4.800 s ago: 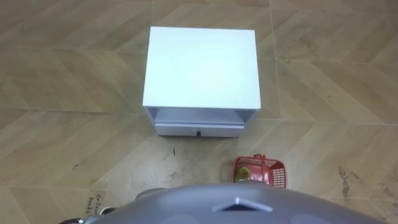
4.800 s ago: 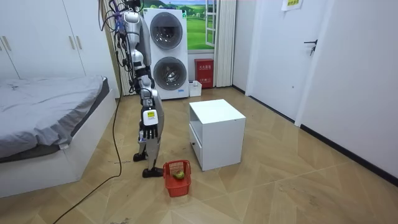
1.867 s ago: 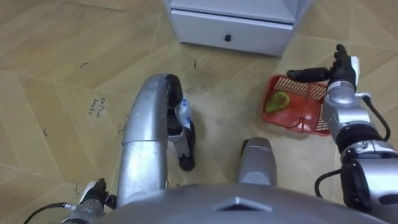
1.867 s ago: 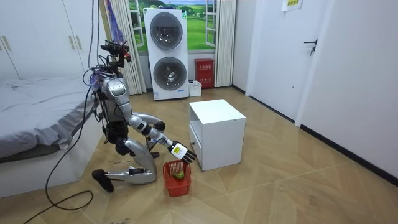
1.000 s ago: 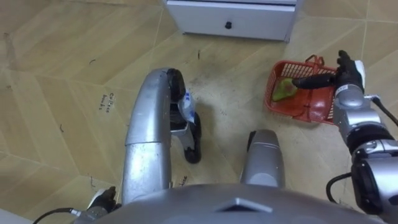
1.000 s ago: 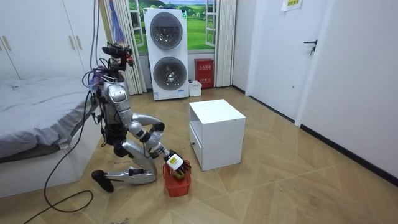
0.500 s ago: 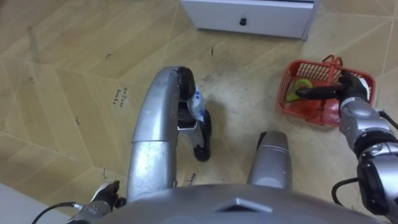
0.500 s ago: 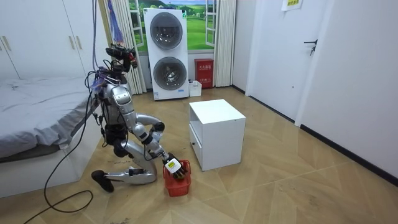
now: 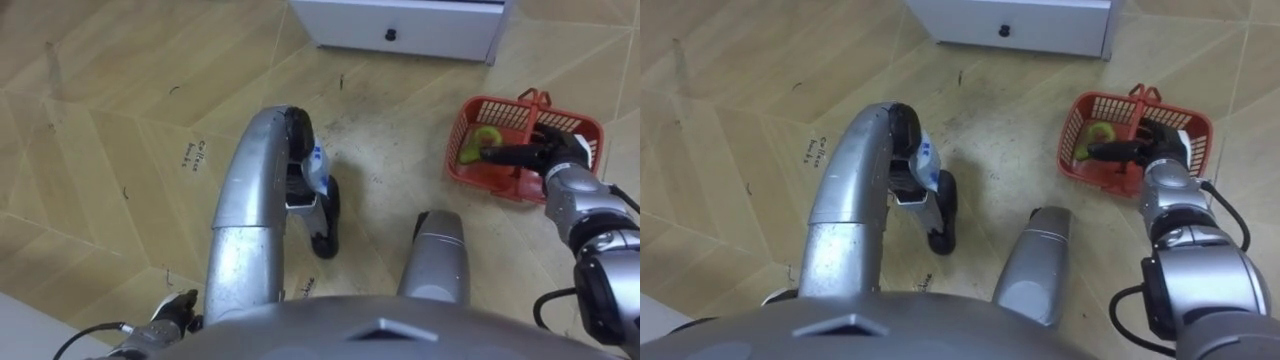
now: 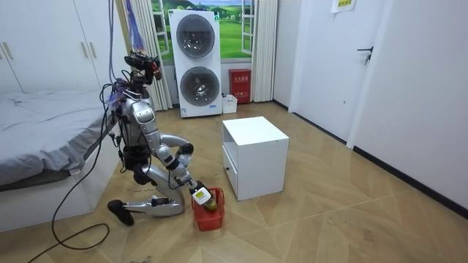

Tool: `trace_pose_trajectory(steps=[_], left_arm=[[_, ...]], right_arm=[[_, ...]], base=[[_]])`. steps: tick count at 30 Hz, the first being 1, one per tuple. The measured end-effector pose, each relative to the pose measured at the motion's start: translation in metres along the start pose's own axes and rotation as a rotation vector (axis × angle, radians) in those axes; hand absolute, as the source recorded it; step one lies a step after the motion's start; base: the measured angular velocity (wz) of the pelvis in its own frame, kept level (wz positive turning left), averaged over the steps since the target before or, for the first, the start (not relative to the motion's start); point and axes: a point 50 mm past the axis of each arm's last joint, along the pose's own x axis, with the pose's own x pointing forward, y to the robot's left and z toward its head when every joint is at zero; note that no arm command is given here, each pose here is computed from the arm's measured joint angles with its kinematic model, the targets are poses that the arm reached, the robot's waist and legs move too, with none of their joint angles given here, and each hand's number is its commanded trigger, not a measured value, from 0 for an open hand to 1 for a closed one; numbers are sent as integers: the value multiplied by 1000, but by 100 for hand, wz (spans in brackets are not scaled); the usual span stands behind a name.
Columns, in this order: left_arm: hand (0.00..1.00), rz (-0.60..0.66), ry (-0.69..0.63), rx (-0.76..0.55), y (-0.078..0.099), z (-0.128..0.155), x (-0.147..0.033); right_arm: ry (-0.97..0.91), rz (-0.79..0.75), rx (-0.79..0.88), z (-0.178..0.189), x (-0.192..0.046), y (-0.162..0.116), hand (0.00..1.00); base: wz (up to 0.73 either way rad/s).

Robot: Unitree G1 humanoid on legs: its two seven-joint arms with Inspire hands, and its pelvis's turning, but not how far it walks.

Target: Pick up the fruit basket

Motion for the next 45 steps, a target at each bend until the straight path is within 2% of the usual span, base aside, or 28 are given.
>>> trace_pose_trajectory(steps=[13, 21, 27, 37, 45], left_arm=[[0, -1, 1, -11, 0, -1, 0], [0, -4, 1, -56, -2, -2, 0], [0, -5, -4, -56, -2, -1, 0], [0, 4, -46, -76, 4, 13, 1], [0, 12, -85, -37, 10, 28, 2]], right_arm=[[1, 7, 7, 0, 0, 1, 100], [22, 3, 100, -3, 0, 1, 100], [61, -9, 86, -12, 0, -1, 100], [56, 20, 49, -12, -1, 4, 100], [-44, 66, -5, 9, -1, 14, 100]], base=[[0], [0], [0], [-1], [-6]])
